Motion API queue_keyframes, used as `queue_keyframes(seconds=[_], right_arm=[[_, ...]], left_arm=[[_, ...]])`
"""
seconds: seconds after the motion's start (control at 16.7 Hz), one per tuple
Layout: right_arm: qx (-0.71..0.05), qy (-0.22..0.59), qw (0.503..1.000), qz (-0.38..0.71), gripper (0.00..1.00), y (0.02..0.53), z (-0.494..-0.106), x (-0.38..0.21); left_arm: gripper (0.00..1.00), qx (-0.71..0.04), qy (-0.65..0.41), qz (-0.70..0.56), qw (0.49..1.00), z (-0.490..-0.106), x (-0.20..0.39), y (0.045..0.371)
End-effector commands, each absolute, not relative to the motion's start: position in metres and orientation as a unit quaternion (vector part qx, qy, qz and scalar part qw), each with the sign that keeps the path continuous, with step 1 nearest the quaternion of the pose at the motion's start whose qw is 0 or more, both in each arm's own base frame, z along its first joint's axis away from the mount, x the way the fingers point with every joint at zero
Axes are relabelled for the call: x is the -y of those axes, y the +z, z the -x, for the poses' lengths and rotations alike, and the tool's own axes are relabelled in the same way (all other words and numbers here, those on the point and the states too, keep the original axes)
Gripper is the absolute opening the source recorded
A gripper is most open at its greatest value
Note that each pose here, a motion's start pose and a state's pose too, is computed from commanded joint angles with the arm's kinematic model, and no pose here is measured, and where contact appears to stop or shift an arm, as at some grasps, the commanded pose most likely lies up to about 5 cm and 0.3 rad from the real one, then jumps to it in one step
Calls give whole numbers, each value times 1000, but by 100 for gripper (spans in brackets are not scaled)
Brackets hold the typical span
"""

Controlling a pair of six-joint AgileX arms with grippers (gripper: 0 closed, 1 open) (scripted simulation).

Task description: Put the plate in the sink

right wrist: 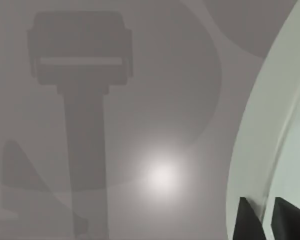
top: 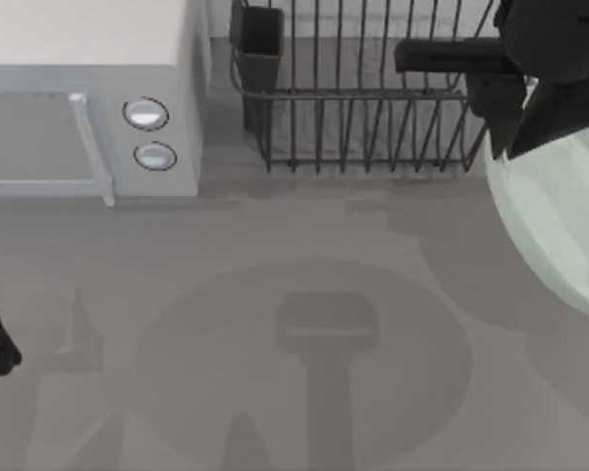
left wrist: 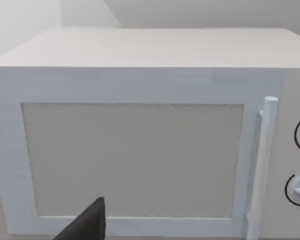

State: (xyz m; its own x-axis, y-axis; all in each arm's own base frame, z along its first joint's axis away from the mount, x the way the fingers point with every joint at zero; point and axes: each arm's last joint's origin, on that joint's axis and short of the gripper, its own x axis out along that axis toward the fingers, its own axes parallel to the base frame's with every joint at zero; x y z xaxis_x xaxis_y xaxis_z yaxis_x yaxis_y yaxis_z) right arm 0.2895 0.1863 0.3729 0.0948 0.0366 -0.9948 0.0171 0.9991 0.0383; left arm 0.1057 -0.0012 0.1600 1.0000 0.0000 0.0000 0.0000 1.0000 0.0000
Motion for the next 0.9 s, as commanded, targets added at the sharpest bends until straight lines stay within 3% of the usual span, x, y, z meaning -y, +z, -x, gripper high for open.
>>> queue_keyframes(seconds=[0.36, 0.66, 0.9], right_arm=[[-675, 6, 738, -16, 0, 368, -303, -183], [-686, -2, 727, -7, 0, 329, -392, -135], [-705, -6, 709, -2, 0, 261, -468, -50]], left_arm=[[100, 0, 0, 0, 1000, -106, 1, 160], [100, 0, 0, 0, 1000, -106, 1, 160], [100, 0, 0, 0, 1000, -106, 1, 160]])
